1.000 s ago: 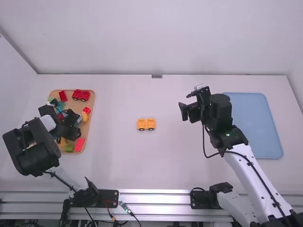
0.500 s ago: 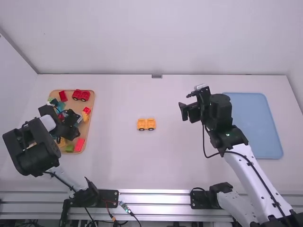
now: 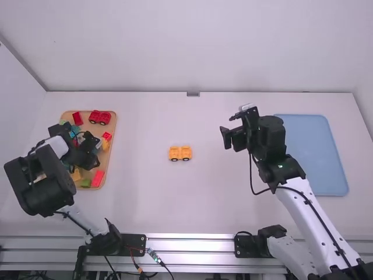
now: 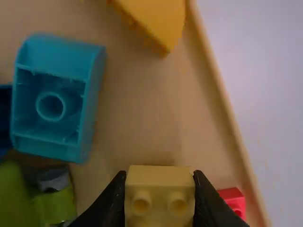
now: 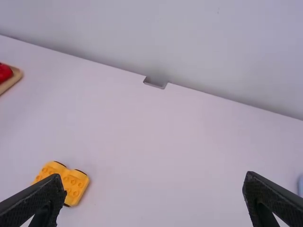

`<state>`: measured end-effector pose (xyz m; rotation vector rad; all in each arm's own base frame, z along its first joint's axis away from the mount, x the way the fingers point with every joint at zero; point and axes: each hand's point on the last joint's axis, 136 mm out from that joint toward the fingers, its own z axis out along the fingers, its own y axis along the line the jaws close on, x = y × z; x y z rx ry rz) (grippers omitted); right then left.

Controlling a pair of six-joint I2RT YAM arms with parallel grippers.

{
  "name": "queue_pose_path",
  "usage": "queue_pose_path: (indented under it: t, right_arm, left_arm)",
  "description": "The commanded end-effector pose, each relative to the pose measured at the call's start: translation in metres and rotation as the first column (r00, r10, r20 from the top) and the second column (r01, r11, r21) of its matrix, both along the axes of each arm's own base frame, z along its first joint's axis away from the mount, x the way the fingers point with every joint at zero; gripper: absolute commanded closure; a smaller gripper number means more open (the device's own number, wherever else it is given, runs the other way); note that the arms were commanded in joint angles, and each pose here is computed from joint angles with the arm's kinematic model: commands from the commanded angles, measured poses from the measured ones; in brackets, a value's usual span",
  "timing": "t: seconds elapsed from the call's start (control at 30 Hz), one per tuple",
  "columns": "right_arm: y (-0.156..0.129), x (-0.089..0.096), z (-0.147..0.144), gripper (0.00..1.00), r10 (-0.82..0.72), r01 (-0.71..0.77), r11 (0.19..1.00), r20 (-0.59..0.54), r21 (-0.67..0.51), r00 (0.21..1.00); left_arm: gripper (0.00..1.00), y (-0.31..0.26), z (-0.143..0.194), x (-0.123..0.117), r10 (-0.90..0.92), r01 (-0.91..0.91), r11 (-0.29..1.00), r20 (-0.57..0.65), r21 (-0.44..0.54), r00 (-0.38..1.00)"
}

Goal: Assemble lego blocks to make yellow taxi

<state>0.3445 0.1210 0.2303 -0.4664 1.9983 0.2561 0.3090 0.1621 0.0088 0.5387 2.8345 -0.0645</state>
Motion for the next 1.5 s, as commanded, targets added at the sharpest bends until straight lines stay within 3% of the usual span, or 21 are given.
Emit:
queue_pose_path:
  t: [0.0, 0.1, 0.33, 0.63, 0.97, 1.23, 1.47]
  right_arm:
    - [0.001, 0.001, 0.019, 0.01, 0.008, -0.008, 1.0, 0.049, 0.002, 0.999]
    - [0.001, 0.001, 0.021, 0.01, 0.009, -0.009, 1.0, 0.056, 0.004, 0.998]
    - [0.001, 0.001, 0.019, 0.01, 0.017, -0.016, 1.0, 0.055, -0.014, 0.998]
    - [0.001, -0.001, 0.016, 0.01, 0.018, -0.017, 1.0, 0.042, -0.016, 0.999]
    - [0.0, -0.002, 0.013, 0.01, 0.02, -0.02, 0.999, 0.03, -0.028, 0.999]
    - [-0.001, -0.004, 0.008, 0.01, 0.02, -0.02, 0.999, 0.01, -0.032, 1.0]
    - [-0.001, -0.004, 0.008, 0.01, 0.025, -0.024, 0.999, 0.013, -0.039, 1.0]
  left_arm:
    - [0.75, -0.007, 0.018, 0.019, -0.032, 0.032, 0.999, 0.03, -0.004, 0.999]
    - [0.8, -0.014, 0.032, 0.029, -0.057, 0.057, 0.998, 0.03, -0.007, 0.998]
    - [0.77, -0.076, 0.065, 0.057, -0.287, 0.296, 0.952, 0.104, -0.084, 0.952]
    - [0.86, -0.135, 0.059, 0.079, -0.428, 0.426, 0.904, 0.068, 0.041, 0.901]
    - [0.82, -0.218, 0.055, 0.068, -0.735, 0.731, 0.678, 0.056, 0.073, 0.676]
    - [0.79, -0.24, 0.045, 0.053, -0.849, 0.85, 0.525, 0.099, 0.044, 0.519]
    - [0.78, -0.244, 0.03, 0.05, -0.852, 0.855, 0.516, 0.127, 0.048, 0.507]
